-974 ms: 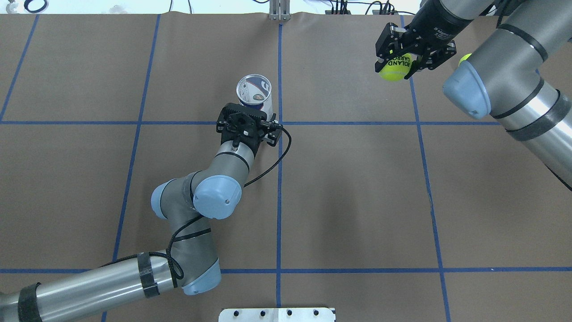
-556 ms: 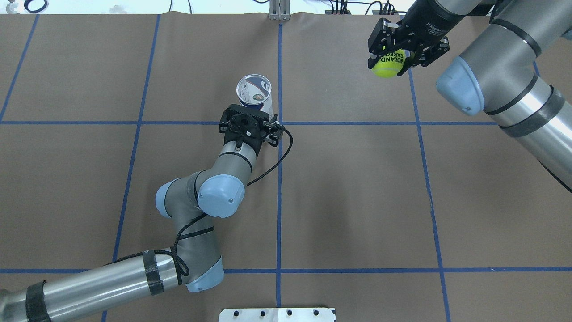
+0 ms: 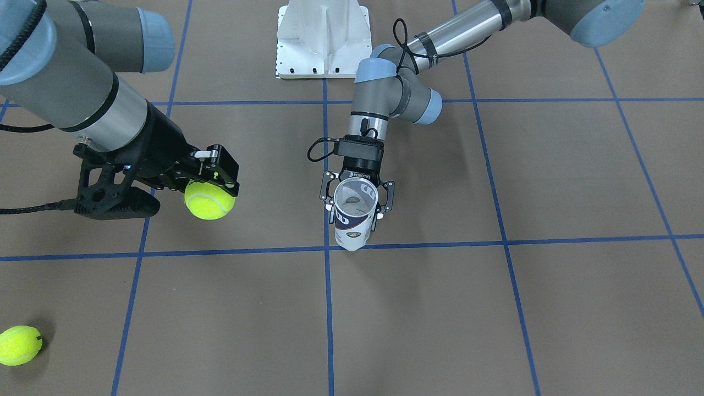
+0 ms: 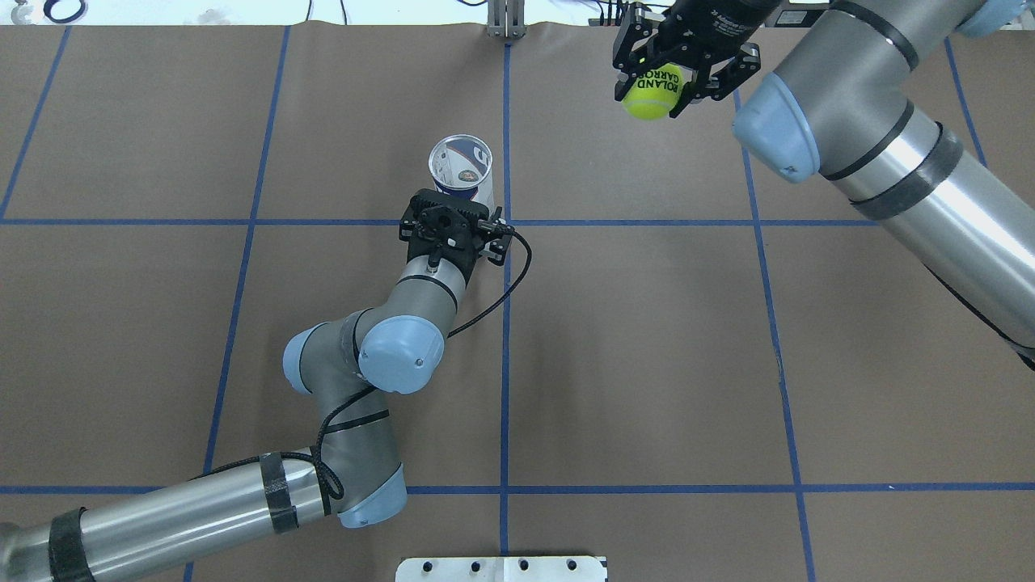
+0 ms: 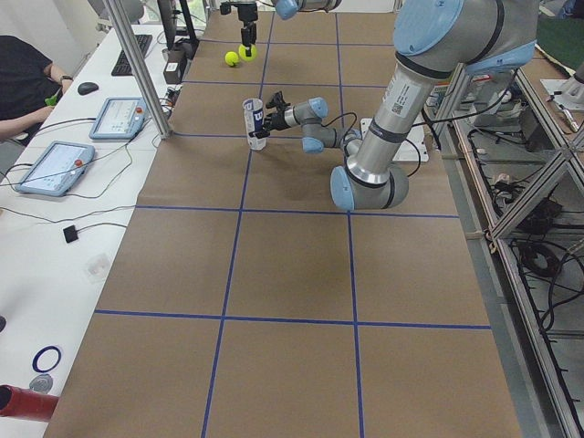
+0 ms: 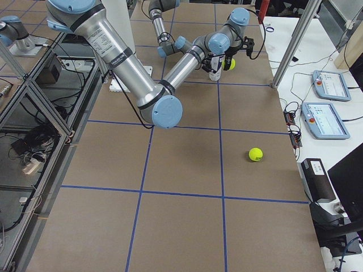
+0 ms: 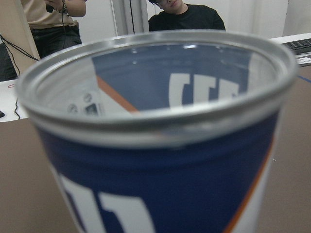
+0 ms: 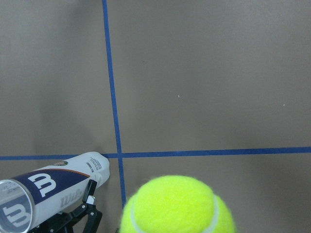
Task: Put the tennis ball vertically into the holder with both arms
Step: 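Lower the ball into the can's open top and release it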
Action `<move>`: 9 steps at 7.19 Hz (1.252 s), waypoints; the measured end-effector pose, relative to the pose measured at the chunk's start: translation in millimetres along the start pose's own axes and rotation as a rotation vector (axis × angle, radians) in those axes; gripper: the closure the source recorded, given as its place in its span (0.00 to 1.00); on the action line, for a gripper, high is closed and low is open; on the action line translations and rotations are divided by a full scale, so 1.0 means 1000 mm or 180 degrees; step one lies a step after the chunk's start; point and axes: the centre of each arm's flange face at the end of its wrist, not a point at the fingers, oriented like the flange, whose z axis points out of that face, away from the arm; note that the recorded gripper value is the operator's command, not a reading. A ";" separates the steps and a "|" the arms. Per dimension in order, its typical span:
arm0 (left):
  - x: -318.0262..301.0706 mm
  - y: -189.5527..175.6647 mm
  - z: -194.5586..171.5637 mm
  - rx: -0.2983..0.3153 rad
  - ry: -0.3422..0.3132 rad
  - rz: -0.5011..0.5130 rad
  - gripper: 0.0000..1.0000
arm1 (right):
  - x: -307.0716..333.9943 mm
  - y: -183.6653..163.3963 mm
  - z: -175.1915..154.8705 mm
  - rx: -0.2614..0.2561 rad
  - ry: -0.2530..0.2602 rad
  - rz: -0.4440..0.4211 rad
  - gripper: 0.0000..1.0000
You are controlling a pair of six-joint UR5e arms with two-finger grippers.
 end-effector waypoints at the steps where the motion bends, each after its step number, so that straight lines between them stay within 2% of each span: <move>1: 0.003 -0.001 0.000 -0.0035 0.0041 -0.0007 0.35 | -0.024 -0.002 0.003 0.0010 -0.0005 0.0004 1.00; 3: 0.007 -0.004 -0.001 -0.0049 0.0078 -0.0021 0.35 | -0.078 -0.007 0.008 0.0045 -0.0026 -0.0002 1.00; 5: 0.007 -0.006 -0.001 -0.0046 0.0082 -0.0026 0.35 | -0.125 -0.003 0.038 0.0150 -0.0032 0.0030 1.00; 7: 0.006 -0.007 -0.001 -0.0040 0.0079 -0.0030 0.35 | -0.143 0.010 0.069 0.0206 0.0013 -0.0005 1.00; 9: 0.004 -0.010 0.001 -0.0032 0.0071 -0.0035 0.35 | -0.152 0.025 0.084 0.0171 0.0021 -0.0046 1.00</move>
